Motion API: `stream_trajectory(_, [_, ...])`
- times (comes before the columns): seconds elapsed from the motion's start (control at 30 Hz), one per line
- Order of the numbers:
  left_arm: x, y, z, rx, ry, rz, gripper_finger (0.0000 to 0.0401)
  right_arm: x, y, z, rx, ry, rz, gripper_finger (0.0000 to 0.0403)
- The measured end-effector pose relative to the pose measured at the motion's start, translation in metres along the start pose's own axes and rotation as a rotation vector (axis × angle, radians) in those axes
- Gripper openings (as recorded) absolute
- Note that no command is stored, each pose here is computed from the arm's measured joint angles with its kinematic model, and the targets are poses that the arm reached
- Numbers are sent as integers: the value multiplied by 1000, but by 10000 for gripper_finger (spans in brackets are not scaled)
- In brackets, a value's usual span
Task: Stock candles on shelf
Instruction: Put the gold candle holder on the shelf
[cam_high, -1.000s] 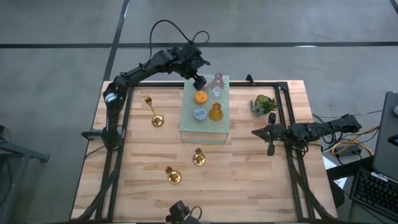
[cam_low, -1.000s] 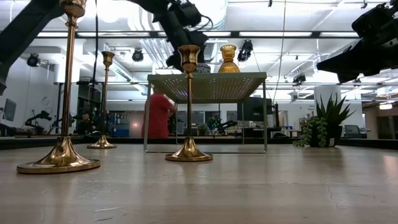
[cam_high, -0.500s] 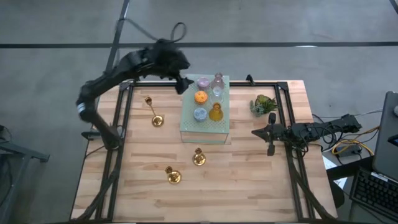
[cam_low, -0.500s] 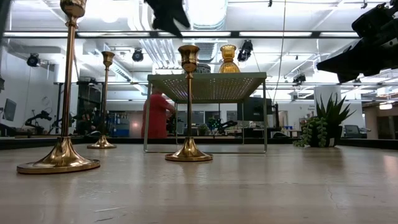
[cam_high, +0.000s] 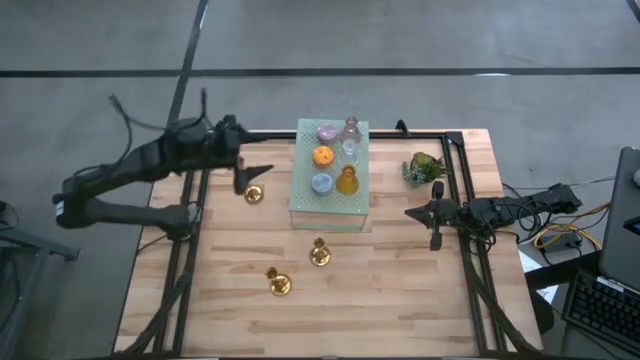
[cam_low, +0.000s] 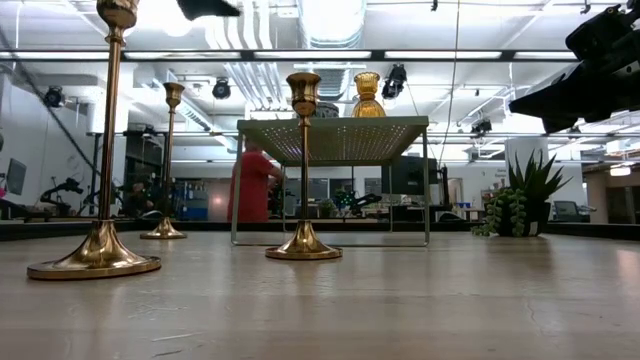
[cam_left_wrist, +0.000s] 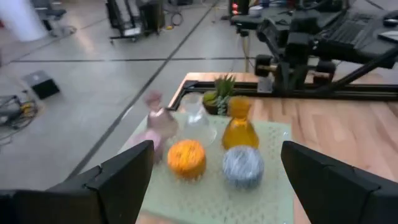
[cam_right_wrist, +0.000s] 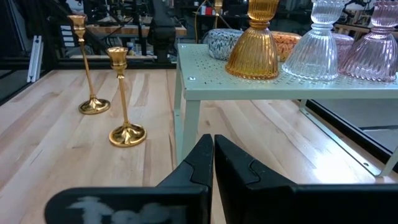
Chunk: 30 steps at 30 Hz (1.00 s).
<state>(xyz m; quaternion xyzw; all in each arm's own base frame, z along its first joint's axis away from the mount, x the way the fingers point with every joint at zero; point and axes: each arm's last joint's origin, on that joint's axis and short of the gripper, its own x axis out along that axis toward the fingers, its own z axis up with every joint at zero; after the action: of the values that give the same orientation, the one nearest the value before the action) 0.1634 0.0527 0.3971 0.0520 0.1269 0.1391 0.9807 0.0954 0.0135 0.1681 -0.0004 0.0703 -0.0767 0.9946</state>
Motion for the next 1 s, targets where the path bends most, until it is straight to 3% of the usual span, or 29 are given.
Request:
stream_trajectory(0.3, [-36, -9, -60, -105, -117, 10, 353, 0, 0, 0, -1, 0, 0, 8])
stream_trajectory(0.63, [-38, -19, -109, -213, -119, -88, 353, 0, 0, 0, -1, 0, -1, 8])
stream_trajectory(0.8, [-32, -23, -128, -339, -66, -144, 353, 0, 0, 0, -1, 0, 0, 8])
stream_trajectory(1.0, [-43, -23, -124, -306, -59, -150, 353, 0, 0, 0, -1, 0, 0, 8])
